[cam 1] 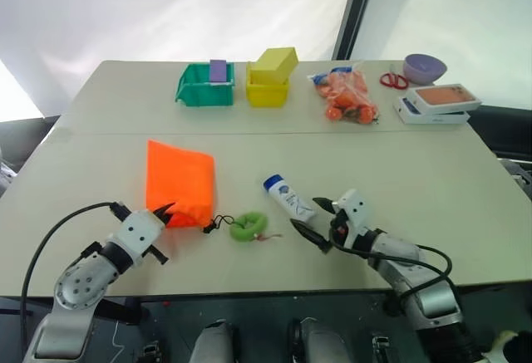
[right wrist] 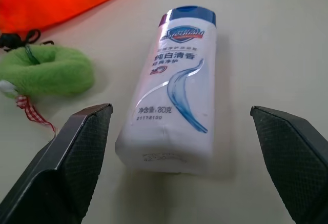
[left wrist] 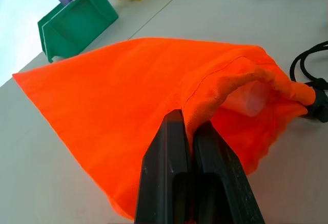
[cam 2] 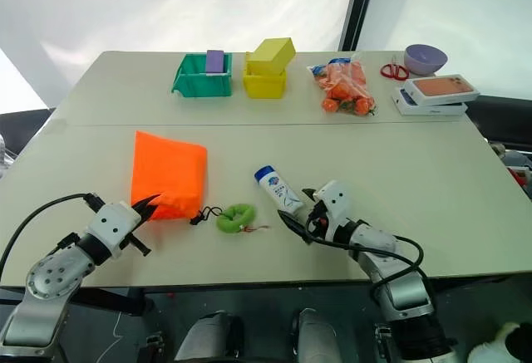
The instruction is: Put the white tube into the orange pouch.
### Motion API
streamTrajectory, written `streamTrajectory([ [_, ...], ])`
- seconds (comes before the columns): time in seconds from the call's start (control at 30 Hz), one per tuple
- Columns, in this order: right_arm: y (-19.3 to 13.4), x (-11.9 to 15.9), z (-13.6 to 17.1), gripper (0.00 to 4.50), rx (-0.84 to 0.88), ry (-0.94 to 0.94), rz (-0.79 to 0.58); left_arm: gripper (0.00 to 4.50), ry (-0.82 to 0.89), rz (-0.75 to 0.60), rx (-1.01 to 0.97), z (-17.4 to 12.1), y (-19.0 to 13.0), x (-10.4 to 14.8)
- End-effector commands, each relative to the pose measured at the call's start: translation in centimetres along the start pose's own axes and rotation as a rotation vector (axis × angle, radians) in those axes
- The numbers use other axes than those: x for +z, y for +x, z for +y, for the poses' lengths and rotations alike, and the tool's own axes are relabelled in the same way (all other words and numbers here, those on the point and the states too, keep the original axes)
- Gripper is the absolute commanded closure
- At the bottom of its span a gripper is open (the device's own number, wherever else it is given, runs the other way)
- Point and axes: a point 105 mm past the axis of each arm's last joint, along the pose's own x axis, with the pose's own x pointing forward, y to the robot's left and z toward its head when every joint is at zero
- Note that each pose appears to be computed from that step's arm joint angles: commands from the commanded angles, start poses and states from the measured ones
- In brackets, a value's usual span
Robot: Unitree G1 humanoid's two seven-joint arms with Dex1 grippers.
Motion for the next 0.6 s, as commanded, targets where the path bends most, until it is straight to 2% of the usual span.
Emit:
streamTrajectory([
  [0.03,0.4,0.9,-0.3,0.0,-0.021,-0.032,-0.032,4.46,0.01,-0.034,0.006,0.1,0.1,1.0],
  [0.13,0.5,1.1,-0.3,0.8,-0.027,-0.022,-0.038,4.5,0.005,-0.034,0.005,0.0,0.1,1.0],
  [0.2,0.5,1.1,-0.2,1.91,-0.025,-0.02,-0.039,4.5,0.0,-0.035,0.006,0.0,0.1,1.1],
  [0.27,0.3,1.2,-0.2,2.69,-0.019,-0.02,-0.041,4.5,-0.01,-0.041,0.005,0.0,0.2,1.2],
  [0.47,0.0,2.7,0.0,2.69,0.014,-0.033,-0.085,4.5,-0.073,-0.094,-0.017,-0.1,1.7,3.2],
  [0.6,-0.5,4.3,1.1,2.69,0.118,-0.02,-0.131,4.5,-0.167,-0.15,-0.015,0.3,4.0,5.4],
])
